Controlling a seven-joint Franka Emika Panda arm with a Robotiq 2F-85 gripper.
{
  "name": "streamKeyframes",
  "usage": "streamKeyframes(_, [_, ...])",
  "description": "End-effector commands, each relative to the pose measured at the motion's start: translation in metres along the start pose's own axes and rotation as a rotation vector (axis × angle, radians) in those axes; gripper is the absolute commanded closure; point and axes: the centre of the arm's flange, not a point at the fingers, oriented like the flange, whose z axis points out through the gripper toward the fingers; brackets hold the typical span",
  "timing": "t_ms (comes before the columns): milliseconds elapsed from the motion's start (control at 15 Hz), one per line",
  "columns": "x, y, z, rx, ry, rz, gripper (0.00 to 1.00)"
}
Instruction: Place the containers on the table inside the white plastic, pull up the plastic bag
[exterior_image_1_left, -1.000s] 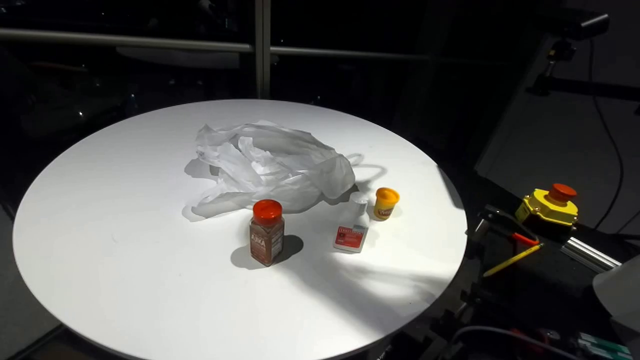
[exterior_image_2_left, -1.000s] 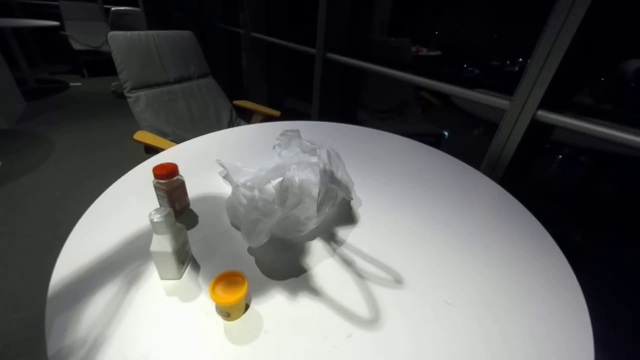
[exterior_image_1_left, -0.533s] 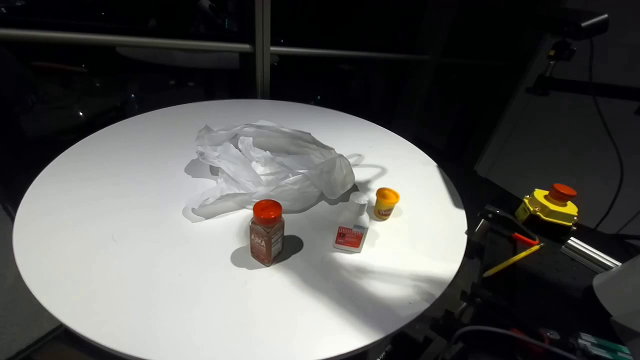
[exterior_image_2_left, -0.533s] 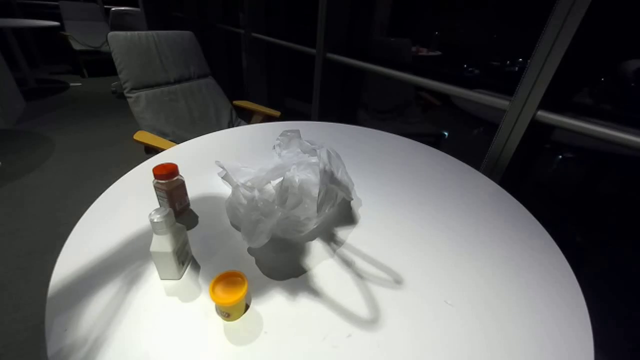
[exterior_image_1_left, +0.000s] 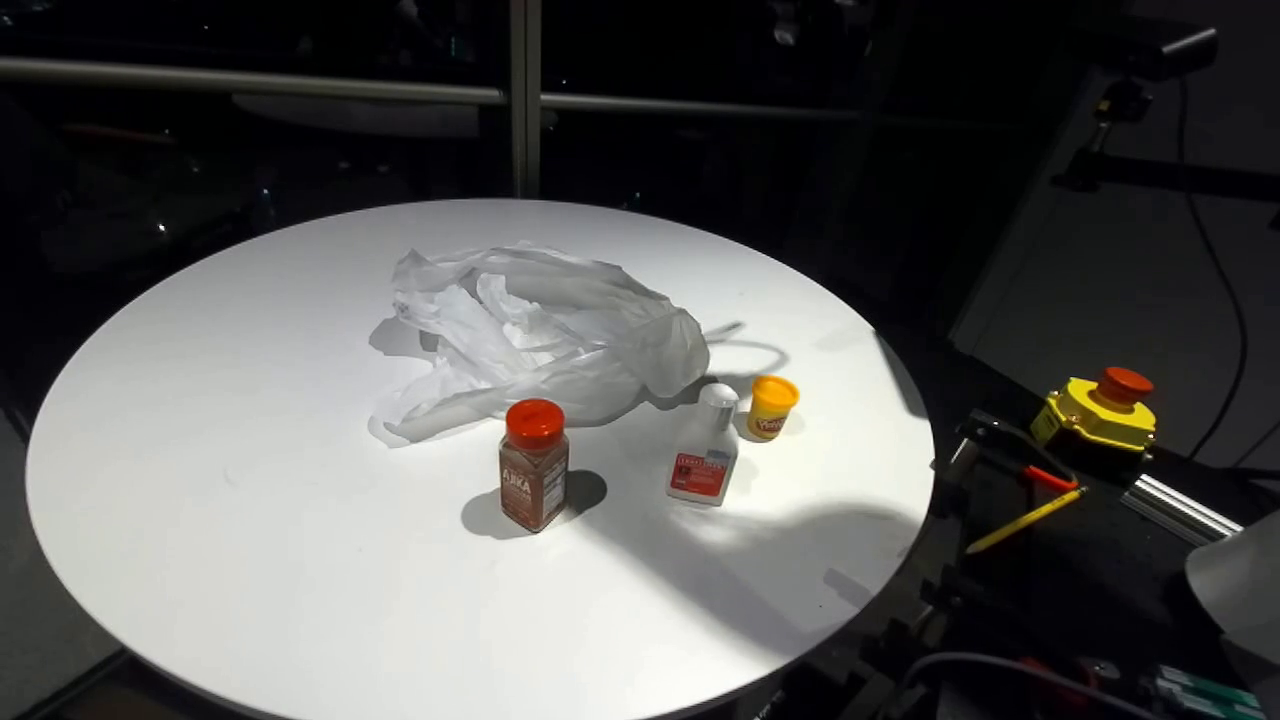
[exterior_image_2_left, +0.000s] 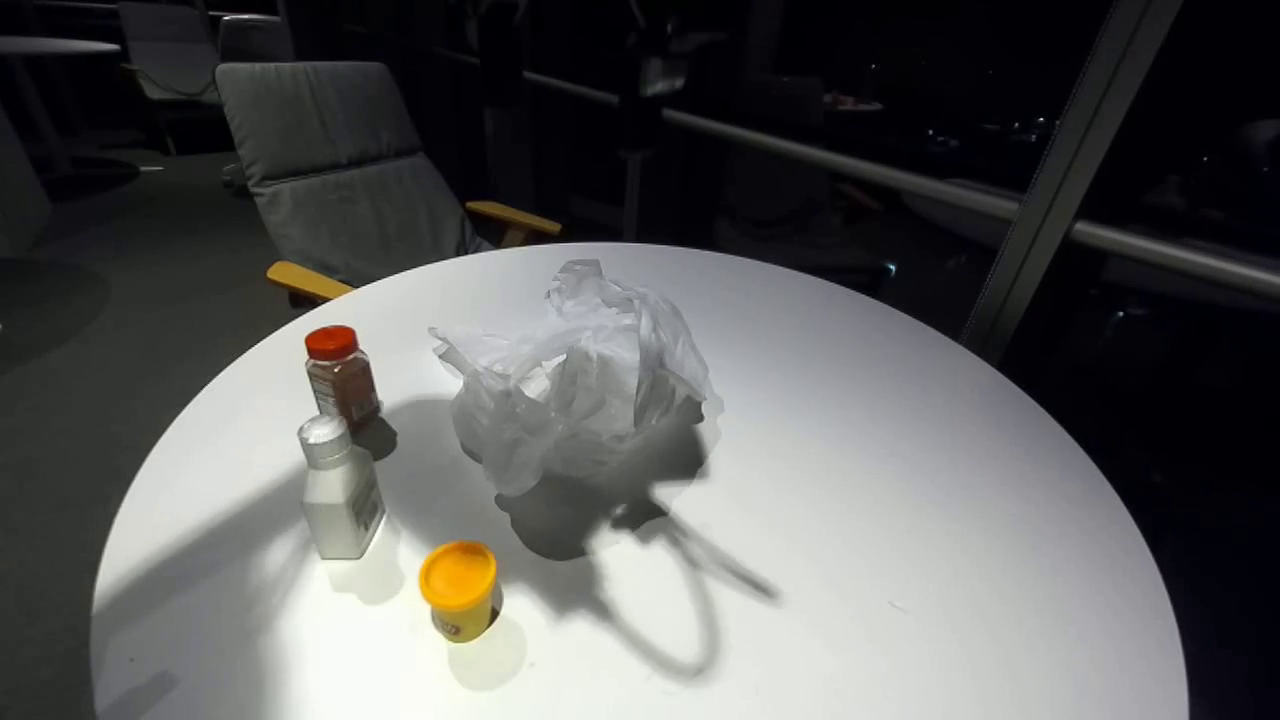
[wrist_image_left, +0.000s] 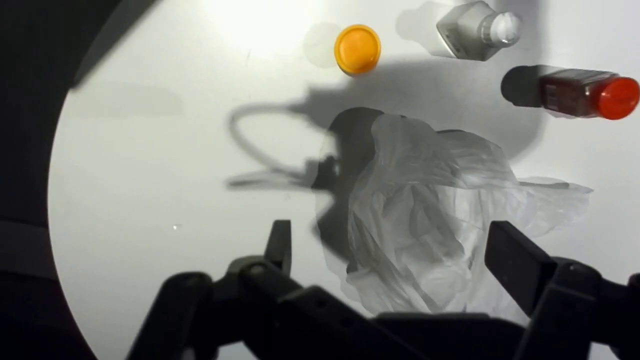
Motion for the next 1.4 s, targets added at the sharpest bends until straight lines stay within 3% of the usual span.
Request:
streamKeyframes(0, [-0.001,0.003,0.055,-0.053,-0.048,0.080,0.00])
streamKeyframes(267, [-0.022,0.009,0.116,-0.064,-0.181,0.040,0.00])
streamKeyframes(467, [-0.039,0.008,0.151,0.000,-0.222,-0.016,0.00])
streamKeyframes(667, [-0.051,0.007,0.177,0.127,-0.178,-0.043,0.00])
streamKeyframes(800, [-0.057,0.008,0.193,0.164,-0.156,-0.062,0.00])
streamKeyframes(1333, [-0.094,-0.002,0.248,0.169,-0.084,-0.155,0.00])
